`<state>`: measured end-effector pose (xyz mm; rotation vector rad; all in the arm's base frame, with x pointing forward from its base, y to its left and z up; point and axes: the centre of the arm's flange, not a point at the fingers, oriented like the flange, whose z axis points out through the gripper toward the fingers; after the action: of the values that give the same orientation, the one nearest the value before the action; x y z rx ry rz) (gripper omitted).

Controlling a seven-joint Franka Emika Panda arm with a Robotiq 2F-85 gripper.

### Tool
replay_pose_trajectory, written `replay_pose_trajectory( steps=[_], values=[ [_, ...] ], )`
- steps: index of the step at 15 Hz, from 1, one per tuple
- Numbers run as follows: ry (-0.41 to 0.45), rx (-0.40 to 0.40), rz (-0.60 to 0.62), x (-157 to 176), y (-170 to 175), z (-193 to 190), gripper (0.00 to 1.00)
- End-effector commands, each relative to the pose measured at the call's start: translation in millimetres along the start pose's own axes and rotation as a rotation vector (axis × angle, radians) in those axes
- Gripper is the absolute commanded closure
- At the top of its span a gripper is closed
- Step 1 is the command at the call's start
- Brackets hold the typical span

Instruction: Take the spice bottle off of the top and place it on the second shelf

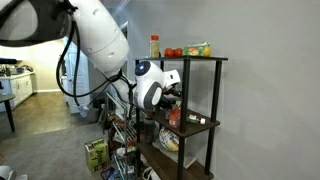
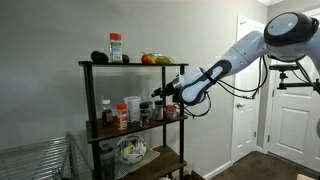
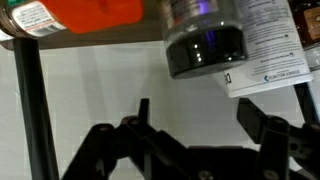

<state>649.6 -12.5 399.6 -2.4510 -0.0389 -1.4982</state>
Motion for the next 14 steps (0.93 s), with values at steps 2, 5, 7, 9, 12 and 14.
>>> replay_pose_trajectory(
  steps=[2,5,7,9,12,14],
  values=[
    [0.045,-0.012,-0.014,-53.1,-13.8,-1.7,0.0],
    [0.05,-0.014,-0.009,-51.4,-12.9,-1.5,0.0],
    [0.057,-0.017,0.005,-50.4,-12.4,-1.1,0.0],
    [0.065,-0.018,0.017,-47.9,-12.5,-1.6,0.0],
    [0.079,-0.023,0.027,-43.1,-11.7,-2.9,0.0],
    [0.085,-0.027,0.032,-40.8,-11.2,-2.7,0.0]
  ],
)
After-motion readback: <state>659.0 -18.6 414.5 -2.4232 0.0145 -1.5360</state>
